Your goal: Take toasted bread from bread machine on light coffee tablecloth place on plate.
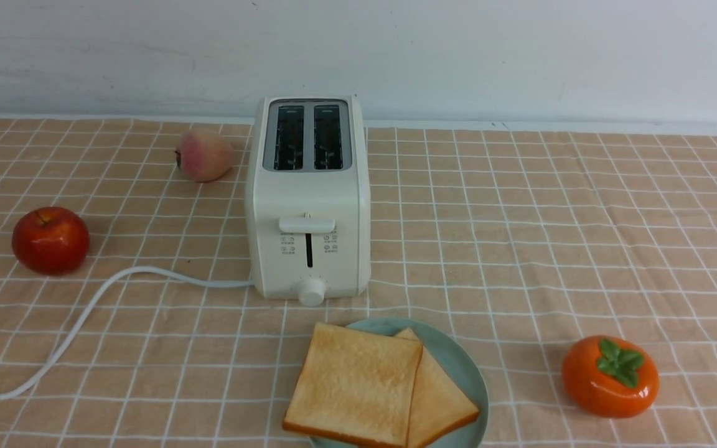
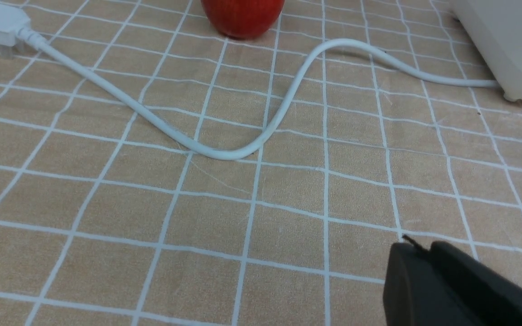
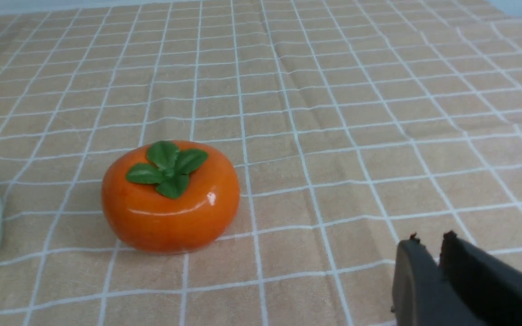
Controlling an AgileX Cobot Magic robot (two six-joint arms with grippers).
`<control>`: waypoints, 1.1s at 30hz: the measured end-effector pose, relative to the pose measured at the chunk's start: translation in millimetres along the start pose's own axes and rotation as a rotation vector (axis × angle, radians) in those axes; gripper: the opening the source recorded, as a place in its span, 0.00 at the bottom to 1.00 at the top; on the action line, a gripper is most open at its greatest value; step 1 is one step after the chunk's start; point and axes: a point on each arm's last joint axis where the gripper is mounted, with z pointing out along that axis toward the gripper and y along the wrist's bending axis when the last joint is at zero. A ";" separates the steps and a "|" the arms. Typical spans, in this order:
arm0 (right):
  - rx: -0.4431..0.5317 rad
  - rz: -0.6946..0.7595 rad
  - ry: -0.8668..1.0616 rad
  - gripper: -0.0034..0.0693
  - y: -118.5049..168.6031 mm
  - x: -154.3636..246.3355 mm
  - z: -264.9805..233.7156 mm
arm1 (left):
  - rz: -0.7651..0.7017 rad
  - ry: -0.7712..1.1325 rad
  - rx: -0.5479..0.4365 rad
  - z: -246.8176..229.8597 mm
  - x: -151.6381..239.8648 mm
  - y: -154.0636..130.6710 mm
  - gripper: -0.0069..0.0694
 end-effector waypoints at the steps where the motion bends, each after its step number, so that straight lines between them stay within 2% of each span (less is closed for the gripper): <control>1: -0.006 0.008 0.007 0.17 0.7 0.2 -0.2 | 0.000 0.000 0.000 0.0 0.0 0.0 0.14; 6: -0.045 -0.035 0.023 0.18 4.8 1.0 -0.7 | 0.001 0.000 0.000 0.0 0.0 0.0 0.14; 12: -0.036 -0.100 0.025 0.19 5.3 1.2 -0.9 | 0.001 0.000 0.000 0.0 0.0 0.0 0.14; 33: -0.035 -0.115 0.026 0.20 5.3 1.1 -1.0 | 0.002 0.000 -0.001 0.0 0.0 0.1 0.16</control>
